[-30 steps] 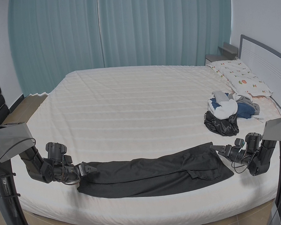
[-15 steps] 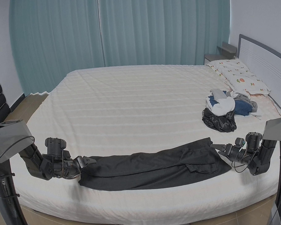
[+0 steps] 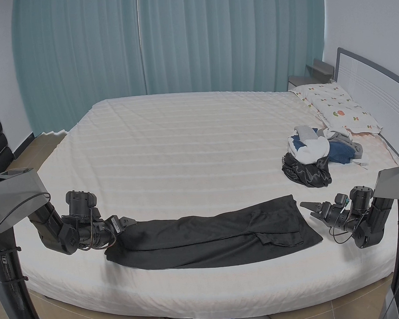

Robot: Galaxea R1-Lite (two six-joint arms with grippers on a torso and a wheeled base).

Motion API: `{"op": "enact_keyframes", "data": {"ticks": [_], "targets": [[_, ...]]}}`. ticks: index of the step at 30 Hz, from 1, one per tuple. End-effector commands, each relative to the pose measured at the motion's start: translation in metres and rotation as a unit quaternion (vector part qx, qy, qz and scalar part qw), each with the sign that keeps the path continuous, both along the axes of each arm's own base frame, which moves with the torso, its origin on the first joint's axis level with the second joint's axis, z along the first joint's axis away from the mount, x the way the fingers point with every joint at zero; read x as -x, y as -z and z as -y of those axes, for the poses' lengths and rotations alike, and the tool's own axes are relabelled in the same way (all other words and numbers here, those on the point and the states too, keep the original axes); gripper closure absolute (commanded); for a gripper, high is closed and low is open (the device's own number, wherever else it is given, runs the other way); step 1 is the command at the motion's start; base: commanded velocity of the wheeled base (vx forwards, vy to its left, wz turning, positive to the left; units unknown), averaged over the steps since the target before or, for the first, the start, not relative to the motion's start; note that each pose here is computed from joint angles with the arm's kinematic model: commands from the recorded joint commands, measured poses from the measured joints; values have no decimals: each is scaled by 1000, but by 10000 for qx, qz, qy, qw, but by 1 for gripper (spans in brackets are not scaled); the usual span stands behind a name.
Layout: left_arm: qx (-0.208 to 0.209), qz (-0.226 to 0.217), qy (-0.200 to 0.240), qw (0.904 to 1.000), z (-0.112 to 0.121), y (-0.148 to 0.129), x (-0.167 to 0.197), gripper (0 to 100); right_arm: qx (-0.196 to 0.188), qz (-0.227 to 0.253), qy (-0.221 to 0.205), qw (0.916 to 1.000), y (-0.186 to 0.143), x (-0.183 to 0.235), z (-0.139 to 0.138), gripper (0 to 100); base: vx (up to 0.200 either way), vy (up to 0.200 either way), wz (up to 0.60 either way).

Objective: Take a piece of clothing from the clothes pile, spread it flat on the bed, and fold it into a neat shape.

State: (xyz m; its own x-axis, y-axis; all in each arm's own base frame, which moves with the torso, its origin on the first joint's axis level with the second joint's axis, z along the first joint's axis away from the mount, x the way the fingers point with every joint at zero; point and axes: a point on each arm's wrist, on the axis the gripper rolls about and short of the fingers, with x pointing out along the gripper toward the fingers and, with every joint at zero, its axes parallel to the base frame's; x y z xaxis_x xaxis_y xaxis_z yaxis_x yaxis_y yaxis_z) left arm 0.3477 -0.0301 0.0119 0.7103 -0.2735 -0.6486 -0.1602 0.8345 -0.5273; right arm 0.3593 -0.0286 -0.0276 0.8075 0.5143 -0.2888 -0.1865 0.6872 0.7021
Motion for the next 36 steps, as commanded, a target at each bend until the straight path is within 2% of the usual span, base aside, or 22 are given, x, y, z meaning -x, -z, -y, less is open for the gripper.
{"op": "enact_keyframes", "data": {"ticks": [1,3,6,7,9,15,19,24,29,36], "targets": [[-74,152,-33,9999,6,-10,2,0,-62,25,19,10000,-1,0,0,0,0,0,0],[-93,170,-38,9998,6,-12,3,0,-74,17,23,10000,-1,1,0,0,0,0,0],[-330,173,-129,9992,5,-23,9,0,-77,21,33,10000,-1,1,0,0,0,0,0],[-789,29,-166,9967,3,-29,15,0,-79,21,26,10000,-1,1,0,0,0,0,0],[-1200,-96,-102,9927,1,-34,21,0,-79,21,26,10000,-1,1,0,0,0,0,0],[-1616,-165,-257,9864,-1,-39,23,0,-80,13,26,10000,-1,1,0,0,0,0,0],[-1513,-31,-289,9881,0,-41,15,0,-80,13,18,10000,-1,1,-1,0,0,0,0],[-1010,0,-21,9949,2,-10,-2,0,-81,5,10,10000,-1,1,-1,0,0,0,0],[-990,76,-131,9950,-10,20,-15,0,-83,-10,3,10000,0,1,-2,0,0,0,0],[-869,18,-33,9962,-19,29,-16,0,-84,-18,-13,10000,1,1,-3,0,0,0,0]]}}
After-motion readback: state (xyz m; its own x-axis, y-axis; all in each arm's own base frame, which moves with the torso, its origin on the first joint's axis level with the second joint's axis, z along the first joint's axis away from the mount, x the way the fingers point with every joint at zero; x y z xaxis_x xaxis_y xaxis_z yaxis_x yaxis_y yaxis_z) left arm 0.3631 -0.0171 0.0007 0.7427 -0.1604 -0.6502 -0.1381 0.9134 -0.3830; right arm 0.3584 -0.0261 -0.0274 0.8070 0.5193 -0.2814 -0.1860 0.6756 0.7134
